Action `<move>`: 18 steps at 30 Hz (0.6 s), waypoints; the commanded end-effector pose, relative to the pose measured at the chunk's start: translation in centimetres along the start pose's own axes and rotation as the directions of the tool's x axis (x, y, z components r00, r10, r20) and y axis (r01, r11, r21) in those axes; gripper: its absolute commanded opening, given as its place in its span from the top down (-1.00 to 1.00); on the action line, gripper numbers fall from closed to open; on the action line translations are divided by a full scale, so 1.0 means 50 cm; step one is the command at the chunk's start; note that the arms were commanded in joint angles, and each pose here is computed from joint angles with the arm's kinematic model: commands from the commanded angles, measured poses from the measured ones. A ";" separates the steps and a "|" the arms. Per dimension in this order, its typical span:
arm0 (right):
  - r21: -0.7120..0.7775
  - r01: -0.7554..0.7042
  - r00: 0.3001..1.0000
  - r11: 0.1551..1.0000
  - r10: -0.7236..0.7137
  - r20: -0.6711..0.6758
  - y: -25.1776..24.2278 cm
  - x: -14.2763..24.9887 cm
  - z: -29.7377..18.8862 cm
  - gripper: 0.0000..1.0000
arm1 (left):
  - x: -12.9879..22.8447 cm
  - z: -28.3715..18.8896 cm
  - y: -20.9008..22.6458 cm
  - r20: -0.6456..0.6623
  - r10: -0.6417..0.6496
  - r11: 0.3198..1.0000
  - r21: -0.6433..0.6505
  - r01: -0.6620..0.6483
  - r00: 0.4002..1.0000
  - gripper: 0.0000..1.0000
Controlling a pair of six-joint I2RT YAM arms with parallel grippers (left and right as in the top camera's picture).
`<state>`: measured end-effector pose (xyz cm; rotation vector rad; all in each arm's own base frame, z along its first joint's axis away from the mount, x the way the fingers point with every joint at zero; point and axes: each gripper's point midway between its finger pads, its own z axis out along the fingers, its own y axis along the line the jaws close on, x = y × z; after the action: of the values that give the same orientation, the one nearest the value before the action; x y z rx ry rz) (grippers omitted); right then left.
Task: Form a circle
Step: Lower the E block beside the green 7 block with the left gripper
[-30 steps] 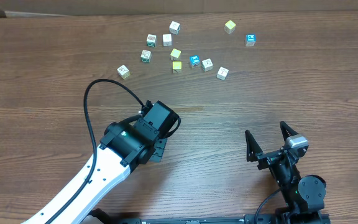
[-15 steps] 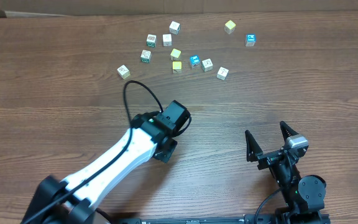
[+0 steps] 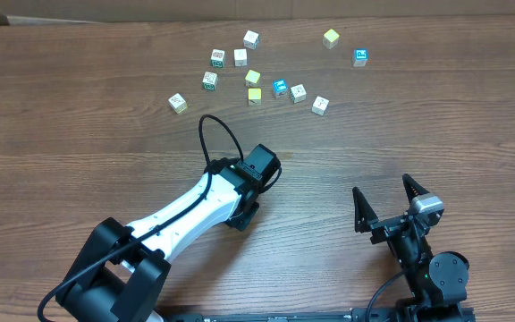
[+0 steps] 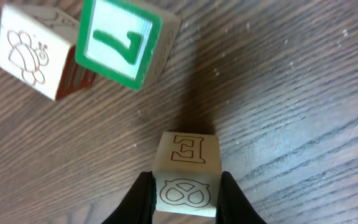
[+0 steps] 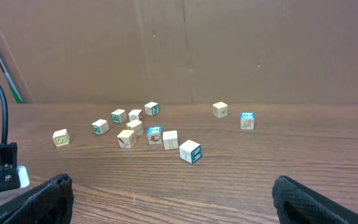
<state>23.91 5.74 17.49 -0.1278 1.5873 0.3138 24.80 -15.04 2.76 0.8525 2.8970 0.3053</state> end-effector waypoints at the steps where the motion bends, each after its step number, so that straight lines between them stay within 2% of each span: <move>1: 0.007 0.005 1.000 1.000 -0.005 0.003 -0.004 0.003 0.000 -1.00 | -0.002 0.005 0.009 0.003 0.038 0.999 -0.021 -0.038 0.999 0.68; 5: 0.006 0.005 1.000 1.000 -0.005 0.004 -0.004 0.003 0.000 -1.00 | -0.008 0.005 0.009 0.015 0.092 0.996 -0.021 -0.092 0.996 0.62; 7: 0.007 0.005 1.000 1.000 -0.005 0.003 -0.004 0.003 0.000 -1.00 | -0.012 0.005 0.009 0.022 0.094 0.995 -0.022 -0.093 0.995 0.52; 11: 0.007 0.005 1.000 1.000 -0.005 0.003 -0.004 0.003 0.000 -1.00 | -0.014 0.005 0.021 0.025 0.092 0.994 -0.058 -0.091 0.995 0.49; 18: 0.007 0.005 1.000 1.000 -0.005 0.003 -0.004 0.003 0.000 -1.00 | -0.014 0.005 0.022 0.024 0.092 0.994 -0.061 -0.090 0.995 0.26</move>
<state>23.91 5.74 17.48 -0.1281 1.5877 0.3135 25.87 -14.96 2.97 0.9602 2.8186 0.3535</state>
